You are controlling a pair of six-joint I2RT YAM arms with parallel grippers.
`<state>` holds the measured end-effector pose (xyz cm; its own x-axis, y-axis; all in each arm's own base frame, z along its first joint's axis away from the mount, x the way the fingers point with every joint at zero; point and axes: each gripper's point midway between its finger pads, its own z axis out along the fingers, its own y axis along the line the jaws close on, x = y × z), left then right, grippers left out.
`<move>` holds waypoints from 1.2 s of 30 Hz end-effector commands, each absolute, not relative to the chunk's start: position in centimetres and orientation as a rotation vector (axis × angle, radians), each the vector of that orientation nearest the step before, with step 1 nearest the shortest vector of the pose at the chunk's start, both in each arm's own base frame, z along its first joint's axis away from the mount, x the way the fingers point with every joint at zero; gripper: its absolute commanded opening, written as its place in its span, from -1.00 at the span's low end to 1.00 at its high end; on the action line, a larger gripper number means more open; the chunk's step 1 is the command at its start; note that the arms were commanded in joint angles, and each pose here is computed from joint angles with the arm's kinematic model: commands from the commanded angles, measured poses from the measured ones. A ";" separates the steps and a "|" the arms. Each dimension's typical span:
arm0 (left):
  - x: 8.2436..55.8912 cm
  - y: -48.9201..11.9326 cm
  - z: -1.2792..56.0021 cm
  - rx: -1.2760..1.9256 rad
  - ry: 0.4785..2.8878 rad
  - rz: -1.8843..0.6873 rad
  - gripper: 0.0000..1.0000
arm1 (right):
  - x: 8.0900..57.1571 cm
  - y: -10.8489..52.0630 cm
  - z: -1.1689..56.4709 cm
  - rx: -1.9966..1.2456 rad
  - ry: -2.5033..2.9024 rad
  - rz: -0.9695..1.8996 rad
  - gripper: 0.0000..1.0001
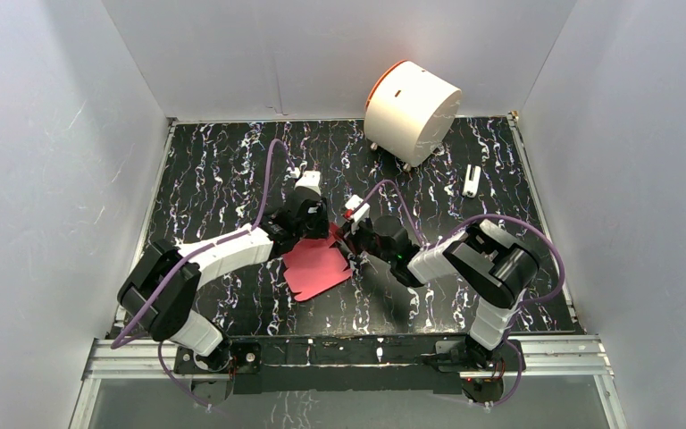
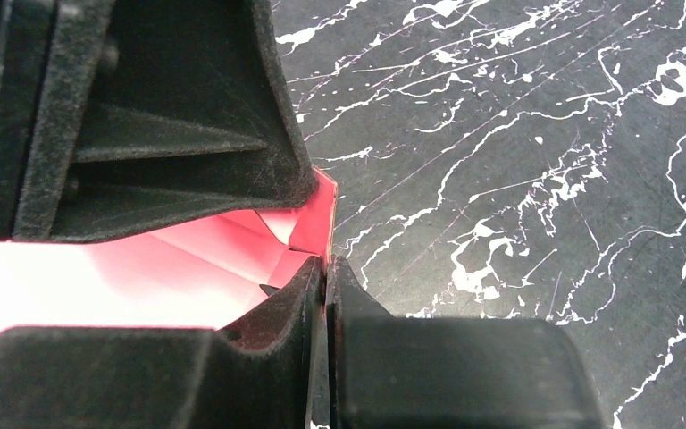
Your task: Fold the paper box
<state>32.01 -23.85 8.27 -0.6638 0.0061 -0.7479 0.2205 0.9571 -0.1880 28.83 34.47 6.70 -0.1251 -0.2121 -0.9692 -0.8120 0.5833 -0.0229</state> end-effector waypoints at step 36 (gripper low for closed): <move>31.0 -23.1 8.0 0.246 2.253 -0.342 -0.44 | 32.1 34.2 4.4 -1.022 1.550 0.892 0.18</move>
<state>32.14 -24.01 8.59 -0.6204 0.0252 -0.7839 0.2737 0.9436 -0.1863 31.85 33.07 4.17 -0.1241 -0.1855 -0.9748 -0.9144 0.4028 0.0398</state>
